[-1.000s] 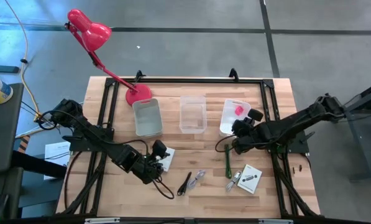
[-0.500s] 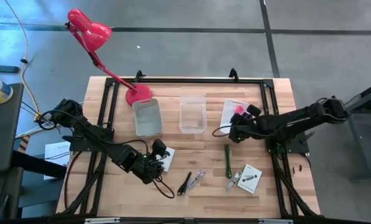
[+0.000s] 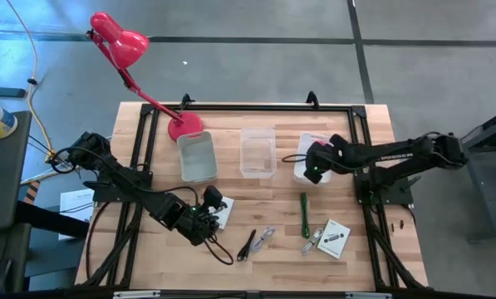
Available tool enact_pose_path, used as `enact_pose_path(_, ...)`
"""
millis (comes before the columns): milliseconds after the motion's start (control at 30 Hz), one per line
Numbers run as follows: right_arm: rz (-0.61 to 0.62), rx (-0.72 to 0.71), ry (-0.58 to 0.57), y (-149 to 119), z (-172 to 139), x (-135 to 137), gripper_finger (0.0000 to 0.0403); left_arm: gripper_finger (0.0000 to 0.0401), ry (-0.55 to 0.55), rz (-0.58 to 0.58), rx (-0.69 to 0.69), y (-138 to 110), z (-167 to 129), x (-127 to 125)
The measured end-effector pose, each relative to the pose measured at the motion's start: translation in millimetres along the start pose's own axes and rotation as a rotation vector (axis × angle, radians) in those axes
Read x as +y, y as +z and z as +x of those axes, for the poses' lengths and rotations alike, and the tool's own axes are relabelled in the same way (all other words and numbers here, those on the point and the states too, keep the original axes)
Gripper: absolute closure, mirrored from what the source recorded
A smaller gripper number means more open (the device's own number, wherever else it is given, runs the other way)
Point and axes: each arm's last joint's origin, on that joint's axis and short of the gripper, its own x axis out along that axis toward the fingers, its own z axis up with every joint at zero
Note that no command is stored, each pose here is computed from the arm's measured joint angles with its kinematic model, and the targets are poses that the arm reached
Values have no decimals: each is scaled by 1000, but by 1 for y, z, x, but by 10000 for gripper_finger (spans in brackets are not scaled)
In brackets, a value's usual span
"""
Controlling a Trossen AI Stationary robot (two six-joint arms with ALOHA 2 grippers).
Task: Pick and place items into bin
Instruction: Put the white charger adapter into the white bin, then put the green USB cable into the transparent bin
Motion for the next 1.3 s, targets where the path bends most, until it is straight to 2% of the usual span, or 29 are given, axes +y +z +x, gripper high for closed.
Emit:
enact_pose_path(500,38,9,3,3,3,-5,264,130,2,1,1,0,0,0)
enact_pose_path(900,39,-3,0,4,2,-4,174,130,1,4,4,0,0,0)
enact_pose_path(1133,49,-121,2,5,-15,-9,167,130,-1,0,-10,1,0,0)
enact_pose_path(1300,71,-248,35,5,-36,-17,166,130,-49,6,-156,15,0,1)
